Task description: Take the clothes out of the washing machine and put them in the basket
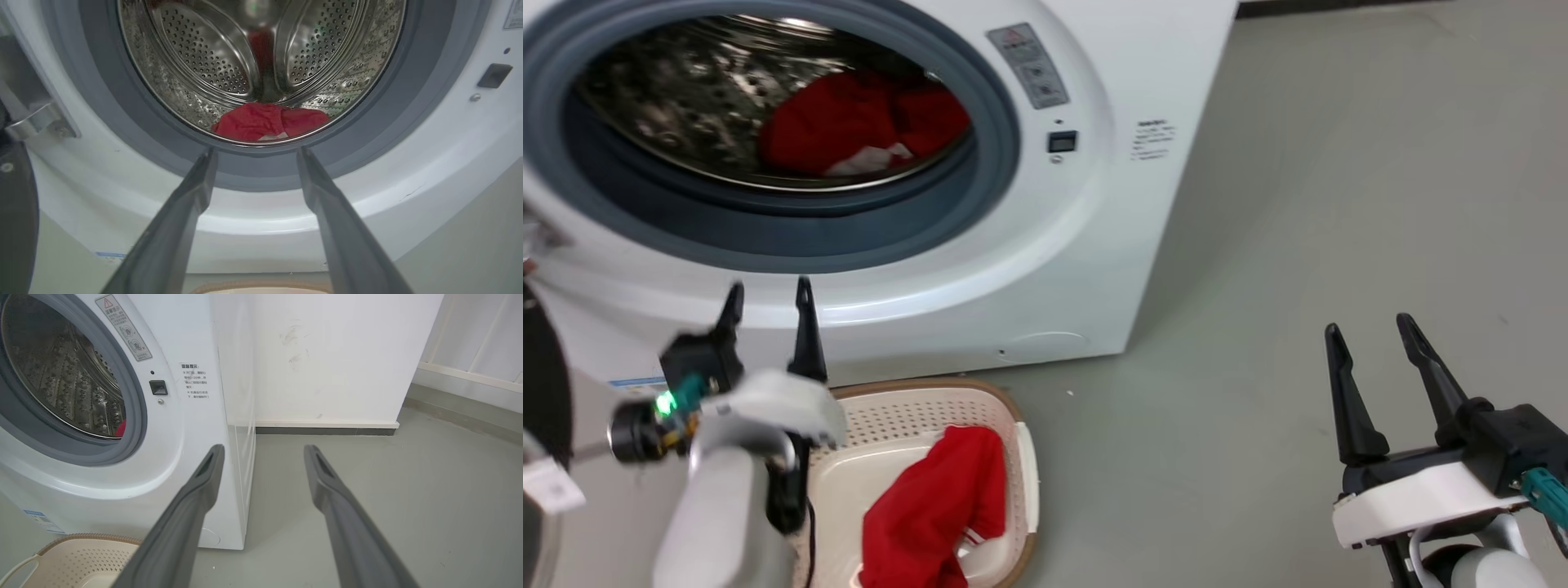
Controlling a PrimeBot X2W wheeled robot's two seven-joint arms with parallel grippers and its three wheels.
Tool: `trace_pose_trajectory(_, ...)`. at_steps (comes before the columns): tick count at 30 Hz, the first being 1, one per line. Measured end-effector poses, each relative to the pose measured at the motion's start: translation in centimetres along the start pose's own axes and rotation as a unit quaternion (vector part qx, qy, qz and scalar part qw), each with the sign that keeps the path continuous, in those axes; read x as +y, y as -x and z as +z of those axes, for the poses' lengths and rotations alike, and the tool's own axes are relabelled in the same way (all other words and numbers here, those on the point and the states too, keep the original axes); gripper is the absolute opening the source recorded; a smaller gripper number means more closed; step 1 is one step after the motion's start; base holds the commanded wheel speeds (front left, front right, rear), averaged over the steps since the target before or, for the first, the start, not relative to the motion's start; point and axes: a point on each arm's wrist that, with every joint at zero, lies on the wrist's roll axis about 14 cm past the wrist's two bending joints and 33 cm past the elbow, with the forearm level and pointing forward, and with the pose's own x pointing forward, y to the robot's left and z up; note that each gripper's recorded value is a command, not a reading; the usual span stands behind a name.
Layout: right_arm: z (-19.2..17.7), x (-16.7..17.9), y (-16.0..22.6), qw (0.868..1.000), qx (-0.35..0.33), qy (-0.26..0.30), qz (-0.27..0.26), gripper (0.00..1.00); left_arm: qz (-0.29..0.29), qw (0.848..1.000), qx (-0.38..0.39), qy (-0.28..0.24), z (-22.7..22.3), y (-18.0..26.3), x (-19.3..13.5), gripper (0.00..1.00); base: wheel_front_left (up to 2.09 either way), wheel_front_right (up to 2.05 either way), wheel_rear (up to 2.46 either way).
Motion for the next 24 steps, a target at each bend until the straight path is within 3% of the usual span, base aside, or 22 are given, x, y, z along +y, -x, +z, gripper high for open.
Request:
trace_pose_trajectory(9, -1.3, -2.7, 0.2, 0.999, 0.010, -0.007, -0.044, 1.00, -0.046, 0.998, 0.040, -0.028, -0.7, -8.3, -2.1, 1.00, 0.00, 0.00, 0.00)
trace_pose_trajectory(24, -5.6, -6.2, 0.5, 0.993, 0.060, -0.006, -0.103, 1.00, -0.064, 0.984, 0.146, -0.078, -5.7, -20.9, -2.8, 1.00, 0.00, 0.00, 0.00)
